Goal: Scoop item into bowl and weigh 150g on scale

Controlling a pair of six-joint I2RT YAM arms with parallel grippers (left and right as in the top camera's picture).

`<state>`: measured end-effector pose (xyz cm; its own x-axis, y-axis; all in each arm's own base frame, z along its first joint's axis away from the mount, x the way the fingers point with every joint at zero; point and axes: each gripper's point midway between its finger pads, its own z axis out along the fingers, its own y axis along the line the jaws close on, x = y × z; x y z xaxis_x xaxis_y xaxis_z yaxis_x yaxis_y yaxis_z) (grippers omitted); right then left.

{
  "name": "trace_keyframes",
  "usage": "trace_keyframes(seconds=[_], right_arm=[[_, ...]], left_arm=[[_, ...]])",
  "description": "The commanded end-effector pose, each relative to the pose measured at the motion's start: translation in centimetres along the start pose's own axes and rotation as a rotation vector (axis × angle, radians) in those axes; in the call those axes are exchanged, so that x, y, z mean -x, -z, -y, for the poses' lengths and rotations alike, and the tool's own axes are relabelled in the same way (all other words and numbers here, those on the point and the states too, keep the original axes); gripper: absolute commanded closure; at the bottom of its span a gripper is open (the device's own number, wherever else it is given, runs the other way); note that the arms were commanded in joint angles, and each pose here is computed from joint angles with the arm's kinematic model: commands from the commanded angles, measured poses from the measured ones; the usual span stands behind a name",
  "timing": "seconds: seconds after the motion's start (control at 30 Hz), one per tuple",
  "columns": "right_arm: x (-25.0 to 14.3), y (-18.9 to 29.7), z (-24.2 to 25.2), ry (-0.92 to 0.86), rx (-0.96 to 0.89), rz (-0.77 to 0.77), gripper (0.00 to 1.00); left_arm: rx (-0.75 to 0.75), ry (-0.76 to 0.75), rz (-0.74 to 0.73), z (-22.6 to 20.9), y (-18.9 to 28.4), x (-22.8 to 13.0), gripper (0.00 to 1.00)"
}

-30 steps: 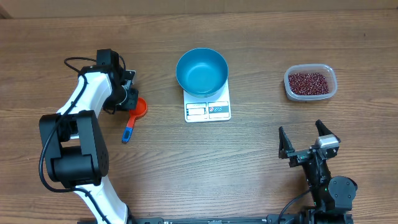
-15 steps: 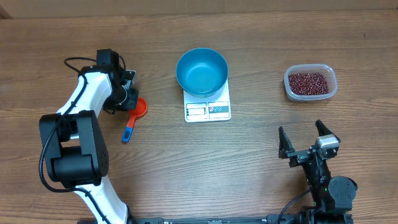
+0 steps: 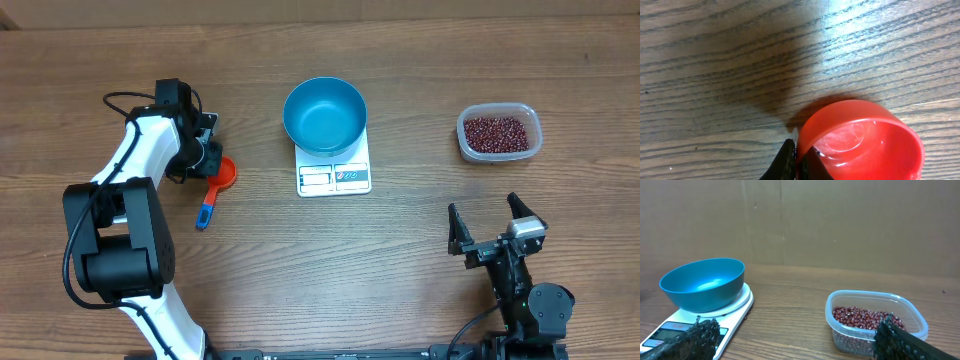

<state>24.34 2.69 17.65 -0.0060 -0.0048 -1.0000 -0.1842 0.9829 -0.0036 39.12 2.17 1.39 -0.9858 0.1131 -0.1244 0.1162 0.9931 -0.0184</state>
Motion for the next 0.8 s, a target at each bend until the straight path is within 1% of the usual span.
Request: trace_keyframes(seconds=[0.0, 0.5, 0.77], right_arm=[[-0.2, 0.0, -0.1, 0.001, 0.005, 0.002, 0.0], [-0.2, 0.0, -0.1, 0.001, 0.005, 0.002, 0.0], [-0.2, 0.0, -0.1, 0.001, 0.005, 0.002, 0.0]], left_arm=[[-0.014, 0.005, -0.016, 0.1, -0.5, -0.4, 0.96], [-0.019, 0.006, -0.011, 0.1, -0.3, -0.2, 0.96], [-0.06, 0.006, 0.003, 0.7, 1.7, 1.1, 0.96]])
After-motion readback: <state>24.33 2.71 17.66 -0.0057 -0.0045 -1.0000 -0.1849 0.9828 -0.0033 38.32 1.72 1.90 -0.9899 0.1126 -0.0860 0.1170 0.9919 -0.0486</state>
